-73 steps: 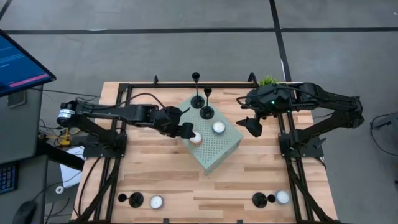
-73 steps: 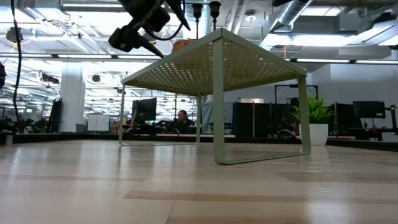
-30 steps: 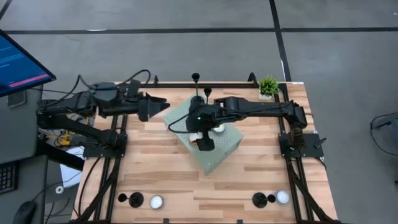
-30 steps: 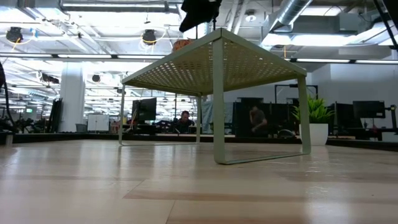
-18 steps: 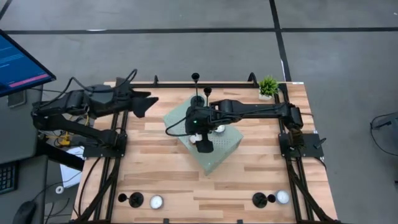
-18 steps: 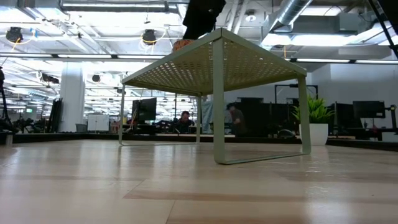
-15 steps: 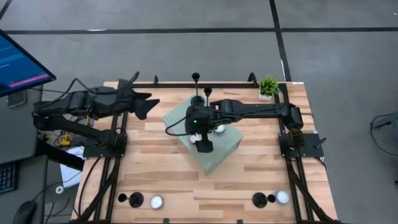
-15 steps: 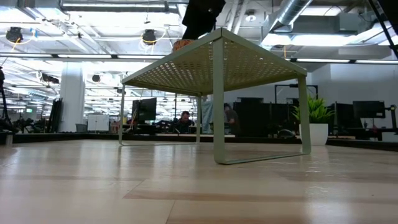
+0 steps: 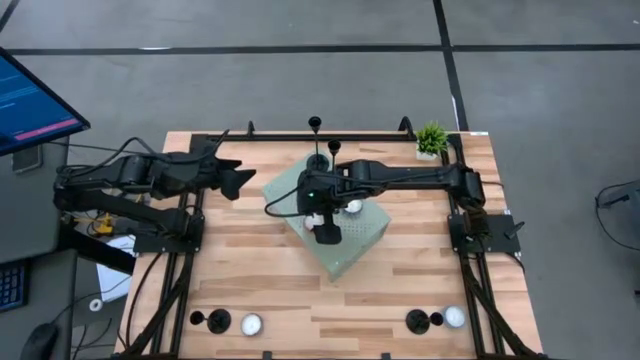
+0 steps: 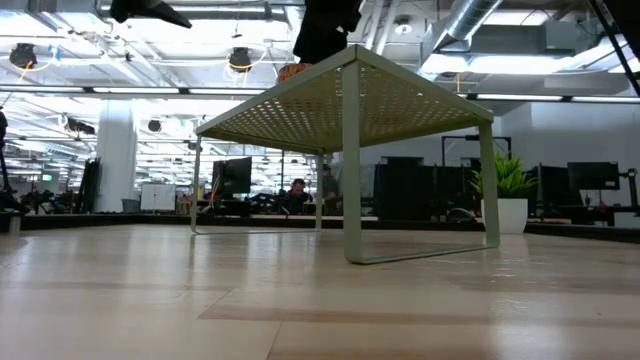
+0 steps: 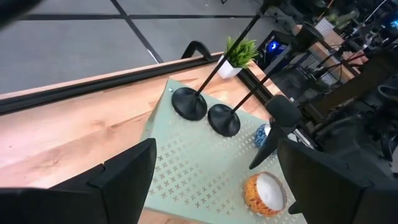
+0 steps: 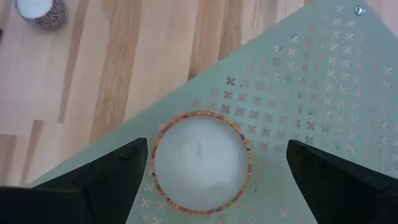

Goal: Pick & Place candle stick holders
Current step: Put the orange scented candle on the shelf

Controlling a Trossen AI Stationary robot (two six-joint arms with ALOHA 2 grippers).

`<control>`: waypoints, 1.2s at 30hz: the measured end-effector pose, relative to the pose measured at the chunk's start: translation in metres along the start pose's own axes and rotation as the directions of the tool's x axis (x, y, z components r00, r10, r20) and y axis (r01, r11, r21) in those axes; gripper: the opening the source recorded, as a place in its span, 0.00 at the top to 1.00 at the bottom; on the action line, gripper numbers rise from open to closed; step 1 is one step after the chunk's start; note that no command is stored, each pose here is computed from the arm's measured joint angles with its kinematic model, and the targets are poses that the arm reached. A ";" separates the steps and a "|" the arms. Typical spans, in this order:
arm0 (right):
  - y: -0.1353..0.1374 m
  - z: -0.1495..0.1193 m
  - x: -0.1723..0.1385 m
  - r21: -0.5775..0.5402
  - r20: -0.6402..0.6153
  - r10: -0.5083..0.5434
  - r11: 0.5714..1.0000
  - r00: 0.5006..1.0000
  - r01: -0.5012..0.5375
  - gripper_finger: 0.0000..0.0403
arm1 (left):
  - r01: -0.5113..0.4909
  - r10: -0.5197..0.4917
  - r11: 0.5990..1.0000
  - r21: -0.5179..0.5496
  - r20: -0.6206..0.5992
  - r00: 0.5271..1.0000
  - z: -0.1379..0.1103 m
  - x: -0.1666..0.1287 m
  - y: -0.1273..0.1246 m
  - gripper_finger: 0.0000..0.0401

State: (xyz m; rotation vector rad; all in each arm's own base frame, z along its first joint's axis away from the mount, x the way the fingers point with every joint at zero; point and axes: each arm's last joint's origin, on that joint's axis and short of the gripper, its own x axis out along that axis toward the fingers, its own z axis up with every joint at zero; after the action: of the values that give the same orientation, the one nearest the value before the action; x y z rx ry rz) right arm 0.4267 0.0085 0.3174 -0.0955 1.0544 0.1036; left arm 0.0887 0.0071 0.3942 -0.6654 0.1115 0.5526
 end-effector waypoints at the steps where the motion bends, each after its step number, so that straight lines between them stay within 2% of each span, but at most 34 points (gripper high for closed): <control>1: 0.000 0.000 0.000 0.001 0.001 0.009 1.000 1.000 -0.009 0.07 | 0.001 -0.001 1.000 -0.002 0.003 1.000 0.000 -0.001 0.000 0.16; 9: -0.003 -0.001 0.022 0.008 -0.045 0.031 0.999 0.999 -0.031 0.07 | 0.004 -0.004 1.000 -0.009 0.019 1.000 0.002 -0.005 0.003 0.16; 17: -0.005 -0.004 0.023 0.014 -0.069 0.028 1.000 0.997 -0.027 0.08 | 0.002 -0.002 1.000 -0.008 0.021 1.000 0.002 -0.005 0.003 0.16; 26: -0.005 -0.006 0.023 0.016 -0.089 0.026 1.000 0.996 -0.025 0.27 | 0.002 -0.002 1.000 -0.007 0.021 1.000 0.002 -0.005 0.003 0.16; 31: -0.005 -0.005 0.016 0.014 -0.071 0.020 1.000 0.997 -0.019 0.30 | 0.002 -0.002 1.000 -0.007 0.021 1.000 0.002 -0.005 0.003 0.16; 36: -0.004 -0.005 -0.012 0.024 -0.021 -0.013 1.000 1.000 0.014 0.31 | 0.002 -0.002 1.000 -0.007 0.022 1.000 0.002 -0.005 0.003 0.16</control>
State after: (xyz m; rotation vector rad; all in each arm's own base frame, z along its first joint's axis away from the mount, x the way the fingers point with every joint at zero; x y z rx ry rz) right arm 0.4174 0.0032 0.3254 -0.0821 1.0753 0.0781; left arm 0.0834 0.0079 0.3956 -0.6663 0.0885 0.5581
